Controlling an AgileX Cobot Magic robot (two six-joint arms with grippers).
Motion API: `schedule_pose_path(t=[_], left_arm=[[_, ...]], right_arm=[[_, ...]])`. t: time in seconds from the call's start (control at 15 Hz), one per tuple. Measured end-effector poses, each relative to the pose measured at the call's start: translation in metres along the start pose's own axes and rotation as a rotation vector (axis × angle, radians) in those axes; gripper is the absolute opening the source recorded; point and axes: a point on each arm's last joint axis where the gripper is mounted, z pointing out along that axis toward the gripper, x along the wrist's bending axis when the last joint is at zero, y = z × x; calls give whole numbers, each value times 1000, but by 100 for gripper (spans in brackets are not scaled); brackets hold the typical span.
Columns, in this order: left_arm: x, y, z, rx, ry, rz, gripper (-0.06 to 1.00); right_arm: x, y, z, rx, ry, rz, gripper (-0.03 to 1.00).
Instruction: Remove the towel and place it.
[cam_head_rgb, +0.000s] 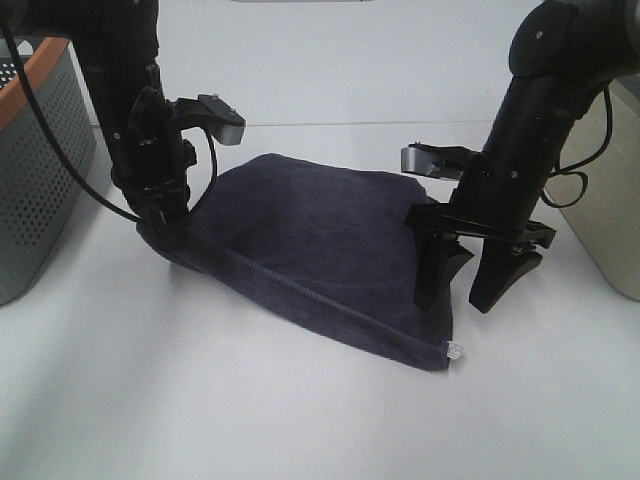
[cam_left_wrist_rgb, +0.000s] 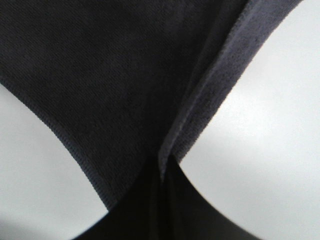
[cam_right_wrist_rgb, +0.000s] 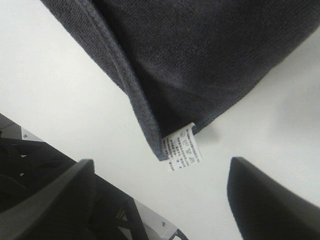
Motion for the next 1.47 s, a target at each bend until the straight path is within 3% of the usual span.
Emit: schedule_pose_path(t=[0.2, 0.27, 0.4, 0.47, 0.53, 0.67, 0.87, 1.0, 1.47], left_arm=[[0, 0, 0, 0, 0, -66, 0], [0, 0, 0, 0, 0, -89, 5], [0, 0, 0, 0, 0, -135, 24], [0, 0, 0, 0, 0, -165, 50], [0, 0, 0, 0, 0, -188, 68], [0, 0, 0, 0, 0, -206, 80], [0, 0, 0, -1, 0, -223, 84], [-1, 1, -11, -27, 14, -290, 84], [-10, 7, -130, -366, 115, -522, 84]], right_arm=[[2, -2, -6, -16, -2, 25, 75], [6, -4, -15, -41, -7, 18, 75], [10, -7, -23, -65, -10, 11, 75], [14, -11, -33, -93, -14, 9, 75], [16, -13, -38, -110, -17, 5, 75], [19, -16, -45, -131, -20, -3, 75], [25, -22, -58, -171, -25, -1, 75], [29, -22, -71, -209, -30, 13, 75], [52, -2, -162, -530, -78, 122, 75]])
